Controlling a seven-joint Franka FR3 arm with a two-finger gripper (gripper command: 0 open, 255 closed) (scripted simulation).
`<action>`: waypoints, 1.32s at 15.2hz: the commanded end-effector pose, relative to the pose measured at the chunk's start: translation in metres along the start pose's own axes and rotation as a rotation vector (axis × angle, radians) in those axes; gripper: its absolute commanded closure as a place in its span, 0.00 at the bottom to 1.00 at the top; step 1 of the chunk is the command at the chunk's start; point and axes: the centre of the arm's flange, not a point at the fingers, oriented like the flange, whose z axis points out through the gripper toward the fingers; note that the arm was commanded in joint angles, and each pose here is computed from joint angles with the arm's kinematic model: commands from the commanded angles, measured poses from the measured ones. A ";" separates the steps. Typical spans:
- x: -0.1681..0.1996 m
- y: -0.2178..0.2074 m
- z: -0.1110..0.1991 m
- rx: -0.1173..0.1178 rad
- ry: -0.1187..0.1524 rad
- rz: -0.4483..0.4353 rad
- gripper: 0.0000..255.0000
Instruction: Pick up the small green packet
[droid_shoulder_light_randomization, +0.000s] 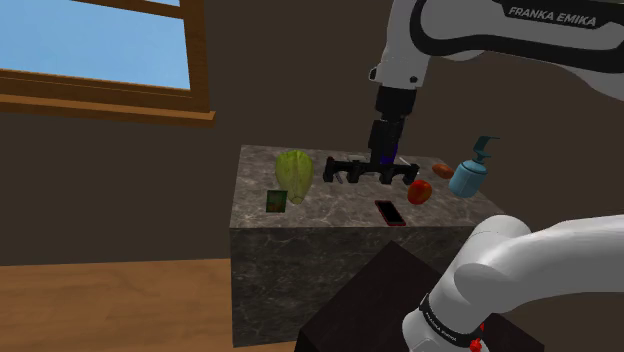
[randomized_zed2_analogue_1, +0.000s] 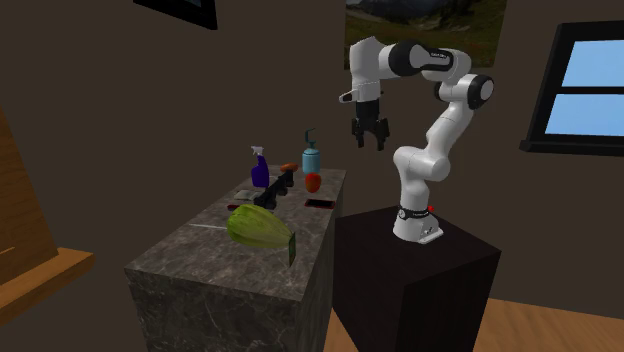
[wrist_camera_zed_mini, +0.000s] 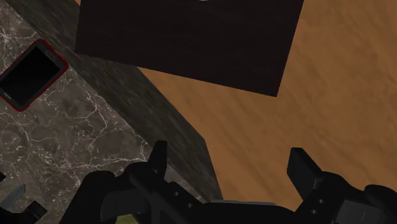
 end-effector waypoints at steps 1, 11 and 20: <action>0.000 0.000 0.000 0.000 0.000 0.000 0.00; 0.098 0.045 0.067 -0.021 0.032 -0.295 0.00; 0.195 0.061 0.124 -0.039 0.060 -0.560 0.00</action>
